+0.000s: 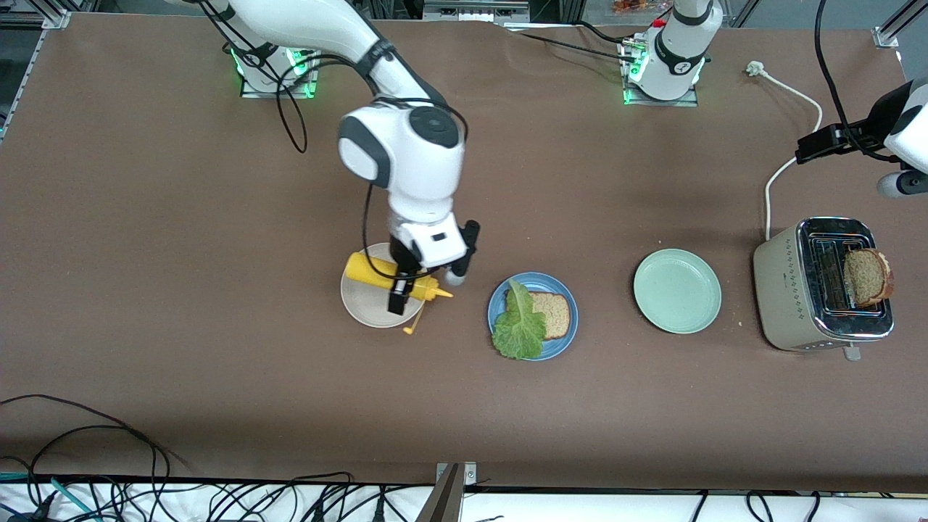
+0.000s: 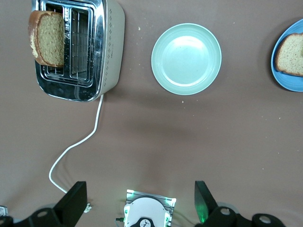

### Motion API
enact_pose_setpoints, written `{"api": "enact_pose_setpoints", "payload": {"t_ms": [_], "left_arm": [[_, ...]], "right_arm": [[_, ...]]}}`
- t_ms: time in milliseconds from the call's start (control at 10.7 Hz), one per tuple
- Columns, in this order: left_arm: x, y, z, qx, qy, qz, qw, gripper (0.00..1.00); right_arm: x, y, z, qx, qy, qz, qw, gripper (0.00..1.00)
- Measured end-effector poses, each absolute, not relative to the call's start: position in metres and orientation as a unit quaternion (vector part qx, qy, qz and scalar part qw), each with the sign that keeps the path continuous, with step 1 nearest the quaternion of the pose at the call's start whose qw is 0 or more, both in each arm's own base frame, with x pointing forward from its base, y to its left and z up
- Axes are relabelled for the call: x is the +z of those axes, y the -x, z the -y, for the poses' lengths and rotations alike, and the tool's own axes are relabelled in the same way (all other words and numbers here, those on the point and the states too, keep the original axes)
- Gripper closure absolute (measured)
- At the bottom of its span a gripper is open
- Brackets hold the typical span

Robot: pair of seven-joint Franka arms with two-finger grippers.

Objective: Make sandwich in blue plate with both arms
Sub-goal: 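Carry the mustard bottle back to its spot with the right gripper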

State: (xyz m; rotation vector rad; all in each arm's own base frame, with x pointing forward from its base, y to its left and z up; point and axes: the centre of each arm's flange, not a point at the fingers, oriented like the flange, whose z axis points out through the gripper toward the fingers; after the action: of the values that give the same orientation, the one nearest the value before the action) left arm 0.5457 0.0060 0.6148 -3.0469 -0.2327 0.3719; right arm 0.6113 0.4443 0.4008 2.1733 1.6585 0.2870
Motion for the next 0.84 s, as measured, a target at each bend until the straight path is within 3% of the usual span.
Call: {"api": "enact_pose_setpoints", "payload": {"t_ms": [374,842], "left_arm": [[0.599,-0.564,-0.019,0.105,0.987,0.078,0.095,0.00],[0.540,-0.587,-0.068,0.152,0.981,0.088,0.086,0.00]], "right_arm": [[0.473,-0.636,-0.323,0.103,-0.810,-0.573,0.075,0.96],[0.483,-0.643,-0.183,0.126,-0.811,-0.568,-0.067,0.96]]}}
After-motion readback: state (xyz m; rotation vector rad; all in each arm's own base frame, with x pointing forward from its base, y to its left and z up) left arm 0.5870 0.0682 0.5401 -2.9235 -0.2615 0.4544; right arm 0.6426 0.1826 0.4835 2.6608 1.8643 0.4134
